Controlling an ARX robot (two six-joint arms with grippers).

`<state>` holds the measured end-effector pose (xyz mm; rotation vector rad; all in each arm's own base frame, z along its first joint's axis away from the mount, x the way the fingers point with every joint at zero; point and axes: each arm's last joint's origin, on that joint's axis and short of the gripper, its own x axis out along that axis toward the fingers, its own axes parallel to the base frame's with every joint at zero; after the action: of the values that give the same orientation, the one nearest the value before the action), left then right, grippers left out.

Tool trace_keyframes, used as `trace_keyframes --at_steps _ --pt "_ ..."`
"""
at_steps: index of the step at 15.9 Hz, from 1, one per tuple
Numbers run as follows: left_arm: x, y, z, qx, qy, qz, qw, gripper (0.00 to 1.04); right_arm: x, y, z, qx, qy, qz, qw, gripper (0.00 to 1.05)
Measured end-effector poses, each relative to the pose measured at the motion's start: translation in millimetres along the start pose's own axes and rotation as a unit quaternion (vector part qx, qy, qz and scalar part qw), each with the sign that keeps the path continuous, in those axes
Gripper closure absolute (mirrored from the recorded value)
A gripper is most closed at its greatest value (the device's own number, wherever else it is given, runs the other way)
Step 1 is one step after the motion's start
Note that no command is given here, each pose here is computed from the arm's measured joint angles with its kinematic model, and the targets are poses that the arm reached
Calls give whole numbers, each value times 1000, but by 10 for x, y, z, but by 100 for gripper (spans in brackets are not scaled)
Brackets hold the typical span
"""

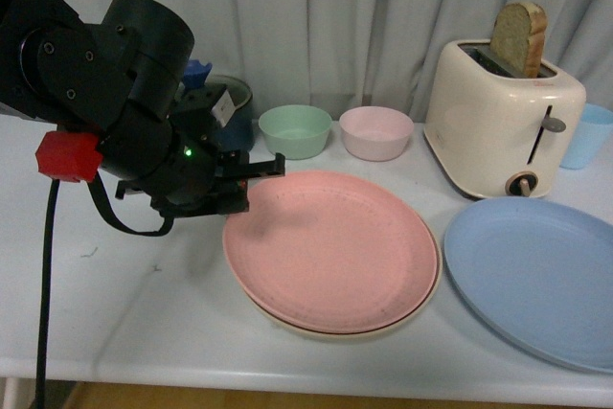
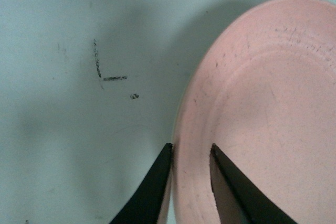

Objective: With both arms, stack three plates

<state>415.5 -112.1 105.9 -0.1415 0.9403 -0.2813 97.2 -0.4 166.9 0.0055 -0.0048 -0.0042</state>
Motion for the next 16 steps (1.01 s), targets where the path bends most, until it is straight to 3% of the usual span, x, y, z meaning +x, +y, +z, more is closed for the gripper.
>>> trace_keyframes --at_steps 4,7,9,10,11,13,16 --pt "-133 -25 12 7 -17 -4 1000 37 0 0 0 0 0 0 1000 6" --pt "-675 -199 80 68 -135 21 988 5 0 0 0 0 0 0 1000 6" --pt "-1426 -408 -73 163 -280 43 945 7 0 0 0 0 0 0 1000 6" --pt "-1623 -465 -95 174 -343 54 921 10 0 0 0 0 0 0 1000 6" --pt "-1699 -374 -155 122 -424 107 891 22 0 0 1 0 0 0 1000 6" --pt "-1665 4 -673 78 -423 151 890 47 0 -1 0 0 0 -1 1000 6" --pt "-1982 144 -953 70 -463 136 873 83 0 -1 0 0 0 -1 1000 6"
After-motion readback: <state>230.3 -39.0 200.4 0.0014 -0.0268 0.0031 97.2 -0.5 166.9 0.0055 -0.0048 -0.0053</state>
